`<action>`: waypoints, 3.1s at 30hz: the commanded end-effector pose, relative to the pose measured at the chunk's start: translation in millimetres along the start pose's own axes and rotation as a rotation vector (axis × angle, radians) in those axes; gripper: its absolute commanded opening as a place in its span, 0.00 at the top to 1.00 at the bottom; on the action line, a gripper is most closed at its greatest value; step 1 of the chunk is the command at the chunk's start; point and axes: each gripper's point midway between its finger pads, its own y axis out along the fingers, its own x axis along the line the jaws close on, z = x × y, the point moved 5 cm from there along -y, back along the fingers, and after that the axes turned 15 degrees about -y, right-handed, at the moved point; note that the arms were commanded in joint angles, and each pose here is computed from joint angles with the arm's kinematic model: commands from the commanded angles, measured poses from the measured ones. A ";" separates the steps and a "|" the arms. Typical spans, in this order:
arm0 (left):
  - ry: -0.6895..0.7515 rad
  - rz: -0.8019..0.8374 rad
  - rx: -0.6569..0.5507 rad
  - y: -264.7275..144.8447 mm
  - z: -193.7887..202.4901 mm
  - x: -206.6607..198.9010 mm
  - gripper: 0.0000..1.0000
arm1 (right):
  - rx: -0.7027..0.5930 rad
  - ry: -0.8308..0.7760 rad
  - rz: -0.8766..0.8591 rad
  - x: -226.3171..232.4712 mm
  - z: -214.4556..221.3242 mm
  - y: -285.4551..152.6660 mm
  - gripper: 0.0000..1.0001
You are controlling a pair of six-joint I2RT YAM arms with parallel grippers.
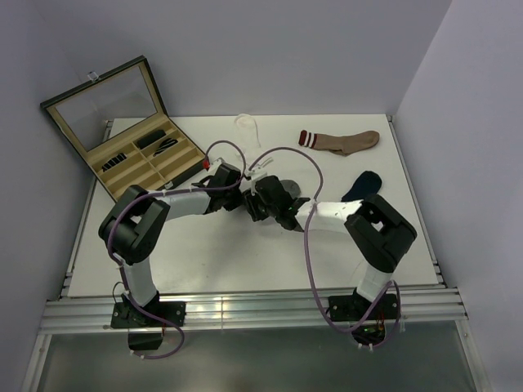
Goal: Roll the socks
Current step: Roll the sock at the center of the board.
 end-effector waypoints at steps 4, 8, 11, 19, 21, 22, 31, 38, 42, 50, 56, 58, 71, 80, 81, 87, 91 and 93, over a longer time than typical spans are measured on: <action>0.053 -0.092 0.009 -2.8 3.3 17.3 1.00 | 0.015 -0.071 0.019 2.3 2.0 19.0 0.56; 0.049 -0.089 0.010 -4.0 3.4 17.4 1.00 | 0.059 -0.061 -0.008 7.6 15.5 24.1 0.58; 0.040 -0.085 0.017 -4.5 4.0 16.9 1.00 | 0.096 -0.064 -0.003 8.6 24.6 27.6 0.63; -0.012 -0.028 -0.007 -20.3 -1.2 11.4 0.84 | 0.176 0.010 0.003 4.2 28.4 30.6 1.00; -0.038 -0.016 -0.051 -30.2 -7.2 13.8 0.75 | 0.192 0.059 -0.048 6.1 28.8 25.7 1.00; -0.051 0.002 -0.065 -33.0 -10.2 12.1 0.63 | 0.193 0.096 -0.075 3.8 30.5 23.3 1.00; -0.130 0.137 -0.087 -53.5 -13.3 7.5 0.27 | 0.074 0.579 -0.421 -7.4 31.0 8.3 1.00; -0.101 0.170 -0.041 -50.2 -3.1 7.7 0.24 | 0.027 0.872 -0.590 -17.3 41.3 9.1 1.00; -0.094 0.186 -0.015 -46.8 1.8 4.6 0.25 | 0.009 0.994 -0.643 -23.3 49.3 8.4 0.97; -0.050 0.184 0.026 -36.0 11.2 -2.8 0.28 | 0.035 1.099 -0.600 -31.9 70.6 9.0 0.95; -0.030 0.160 0.049 -22.3 18.4 -2.5 0.30 | 0.056 1.110 -0.580 -33.6 76.5 11.5 0.94; -0.024 0.158 0.043 -19.0 17.6 -4.0 0.32 | 0.065 1.103 -0.570 -34.0 78.3 12.9 0.94; 0.028 -0.024 0.037 12.0 22.5 17.1 0.75 | 0.102 1.025 -0.498 -39.2 78.8 13.6 0.91; 0.063 -0.096 -0.012 3.5 15.3 18.6 1.00 | 0.121 0.833 -0.376 -38.9 57.2 4.0 0.66; 0.067 -0.122 -0.018 0.4 14.1 22.3 1.00 | 0.110 0.765 -0.363 -36.8 50.5 3.4 0.64; 0.059 -0.212 -0.082 -15.1 2.6 29.4 1.00 | 0.086 0.491 -0.073 -45.0 25.2 -8.9 0.56; 0.052 -0.248 -0.074 -18.7 4.8 36.9 1.00 | 0.023 0.343 -0.012 -29.6 9.6 -15.5 0.56; 0.046 -0.256 -0.064 -18.8 6.2 39.4 1.00 | -0.003 0.271 0.023 -27.2 6.0 -18.1 0.56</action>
